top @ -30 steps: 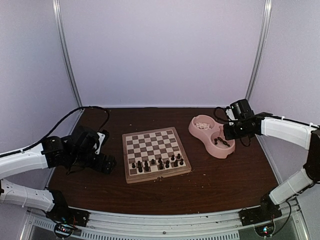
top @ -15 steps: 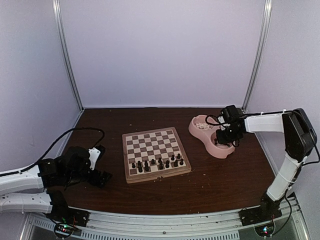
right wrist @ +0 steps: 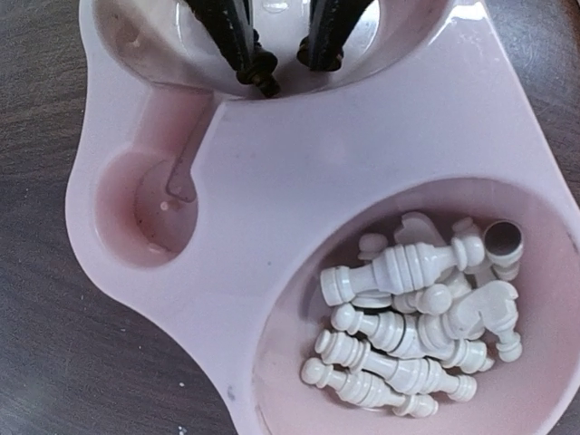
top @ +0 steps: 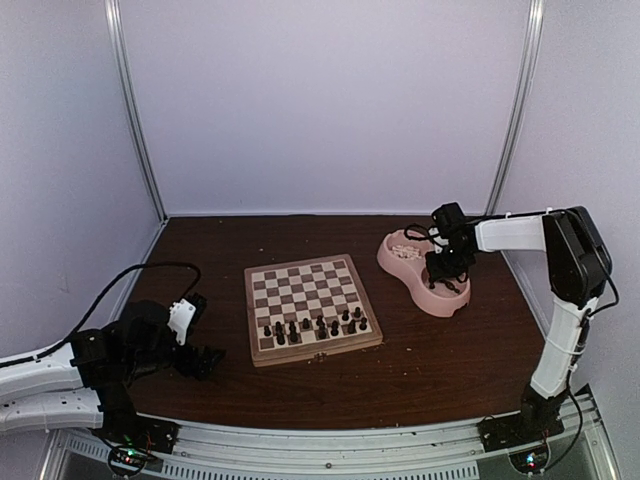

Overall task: Set up the chess pieces on the board
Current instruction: Pick up the chess pile from the storage box.

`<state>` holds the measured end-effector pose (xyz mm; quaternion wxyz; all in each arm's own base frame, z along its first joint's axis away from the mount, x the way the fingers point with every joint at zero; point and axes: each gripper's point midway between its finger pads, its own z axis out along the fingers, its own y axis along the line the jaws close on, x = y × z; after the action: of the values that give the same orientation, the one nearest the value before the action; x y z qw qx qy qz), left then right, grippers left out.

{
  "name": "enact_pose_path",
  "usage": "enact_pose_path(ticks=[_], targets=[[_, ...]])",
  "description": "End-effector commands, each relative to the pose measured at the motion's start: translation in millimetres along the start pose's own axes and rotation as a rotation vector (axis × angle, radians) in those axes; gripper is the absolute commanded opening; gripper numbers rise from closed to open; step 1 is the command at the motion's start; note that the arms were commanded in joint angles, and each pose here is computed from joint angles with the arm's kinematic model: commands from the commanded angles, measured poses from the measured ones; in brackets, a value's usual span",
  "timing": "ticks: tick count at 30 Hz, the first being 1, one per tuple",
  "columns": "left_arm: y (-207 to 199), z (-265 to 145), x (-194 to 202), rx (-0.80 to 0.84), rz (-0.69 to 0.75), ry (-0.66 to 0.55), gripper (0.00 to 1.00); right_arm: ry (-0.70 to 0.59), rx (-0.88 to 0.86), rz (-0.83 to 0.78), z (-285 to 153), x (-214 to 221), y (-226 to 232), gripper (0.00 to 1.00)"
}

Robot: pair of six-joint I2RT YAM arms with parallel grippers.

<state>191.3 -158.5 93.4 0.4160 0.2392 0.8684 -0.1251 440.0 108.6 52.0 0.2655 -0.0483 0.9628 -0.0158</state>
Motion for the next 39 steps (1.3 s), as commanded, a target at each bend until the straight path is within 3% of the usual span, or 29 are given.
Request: enact_pose_path(ticks=[1,13,24,29,34,39], targets=[[-4.1,1.3,-10.7,0.022,0.001,-0.046,0.98,0.056,0.049,0.012,5.7,3.8,-10.3,0.24],[-6.8,0.7,-12.9,0.039,0.007,-0.059,0.98,0.072,0.125,0.068,2.5,14.3,-29.6,0.24],[-7.8,3.0,-12.4,0.041,0.012,-0.050,0.98,0.152,0.080,0.102,24.4,28.8,-23.6,0.19],[-7.9,3.5,-11.8,0.040,0.013,-0.046,0.98,0.038,0.031,0.108,5.0,19.4,-19.6,0.15],[-8.1,3.7,-11.8,0.042,0.013,-0.047,0.98,-0.112,-0.004,0.064,-44.2,-6.4,-21.3,0.16],[-8.9,5.5,-11.8,0.042,0.014,-0.041,0.98,-0.350,-0.276,0.030,-108.4,-33.8,15.5,0.18]])
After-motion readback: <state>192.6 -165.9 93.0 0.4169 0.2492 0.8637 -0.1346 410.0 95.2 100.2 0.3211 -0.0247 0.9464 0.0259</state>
